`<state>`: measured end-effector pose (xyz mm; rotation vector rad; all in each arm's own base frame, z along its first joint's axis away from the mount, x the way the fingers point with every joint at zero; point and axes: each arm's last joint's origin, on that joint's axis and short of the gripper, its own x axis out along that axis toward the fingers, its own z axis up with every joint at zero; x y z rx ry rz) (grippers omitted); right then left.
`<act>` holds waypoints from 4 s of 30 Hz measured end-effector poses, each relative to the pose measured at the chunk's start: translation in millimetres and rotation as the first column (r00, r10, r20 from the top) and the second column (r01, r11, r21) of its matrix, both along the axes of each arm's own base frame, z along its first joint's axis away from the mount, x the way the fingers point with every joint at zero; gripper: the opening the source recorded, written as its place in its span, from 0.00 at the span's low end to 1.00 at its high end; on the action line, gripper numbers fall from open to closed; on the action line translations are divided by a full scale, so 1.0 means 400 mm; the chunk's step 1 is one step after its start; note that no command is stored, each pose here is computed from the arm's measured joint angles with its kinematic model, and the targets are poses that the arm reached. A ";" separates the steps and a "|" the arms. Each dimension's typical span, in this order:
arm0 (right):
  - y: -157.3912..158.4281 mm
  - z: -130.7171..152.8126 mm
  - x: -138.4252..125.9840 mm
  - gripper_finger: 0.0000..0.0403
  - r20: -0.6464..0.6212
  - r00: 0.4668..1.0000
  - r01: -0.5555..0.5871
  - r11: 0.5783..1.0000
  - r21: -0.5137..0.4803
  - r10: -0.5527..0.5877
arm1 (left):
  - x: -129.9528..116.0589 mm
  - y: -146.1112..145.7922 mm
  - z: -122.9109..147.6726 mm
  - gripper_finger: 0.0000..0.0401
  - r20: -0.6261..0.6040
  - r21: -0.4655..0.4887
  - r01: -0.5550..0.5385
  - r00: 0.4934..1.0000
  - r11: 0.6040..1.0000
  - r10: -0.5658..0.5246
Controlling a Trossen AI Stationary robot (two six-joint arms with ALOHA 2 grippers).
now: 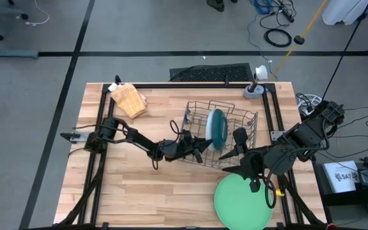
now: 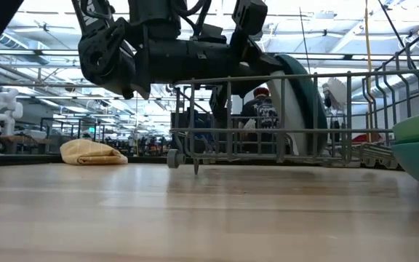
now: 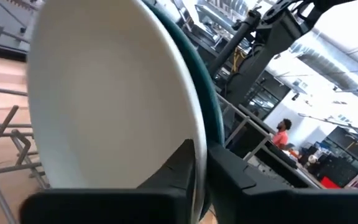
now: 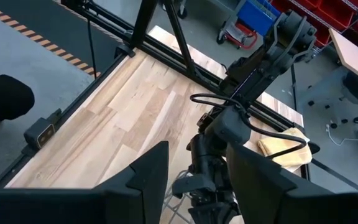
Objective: Sort dishes
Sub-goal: Put the white plate in the dish rack
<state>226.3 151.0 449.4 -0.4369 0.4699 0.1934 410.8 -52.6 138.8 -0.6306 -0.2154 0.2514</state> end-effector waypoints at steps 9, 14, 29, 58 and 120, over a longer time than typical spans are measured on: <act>0.000 -0.002 0.000 0.39 -0.006 1.000 -0.002 1.000 0.001 0.002 | -0.004 0.003 0.028 0.36 0.016 -0.003 -0.012 1.000 1.000 0.012; 0.000 -0.003 -0.001 0.38 -0.014 1.000 0.000 1.000 0.004 0.000 | -0.007 0.000 0.046 0.54 -0.055 0.057 0.000 0.998 0.998 0.003; -0.001 -0.005 -0.002 0.38 -0.021 1.000 -0.005 1.000 -0.008 0.005 | -0.039 0.005 0.148 0.69 -0.265 0.209 0.052 0.964 0.976 0.005; -0.001 -0.006 -0.002 0.39 -0.028 1.000 0.006 1.000 0.005 -0.006 | 0.047 0.076 0.269 0.63 -0.411 0.467 0.206 0.912 0.860 0.005; 0.028 -0.007 -0.023 0.39 -0.030 0.999 -0.030 0.999 0.029 0.030 | 0.082 0.176 0.200 0.68 -0.379 0.416 0.463 0.871 0.783 -0.313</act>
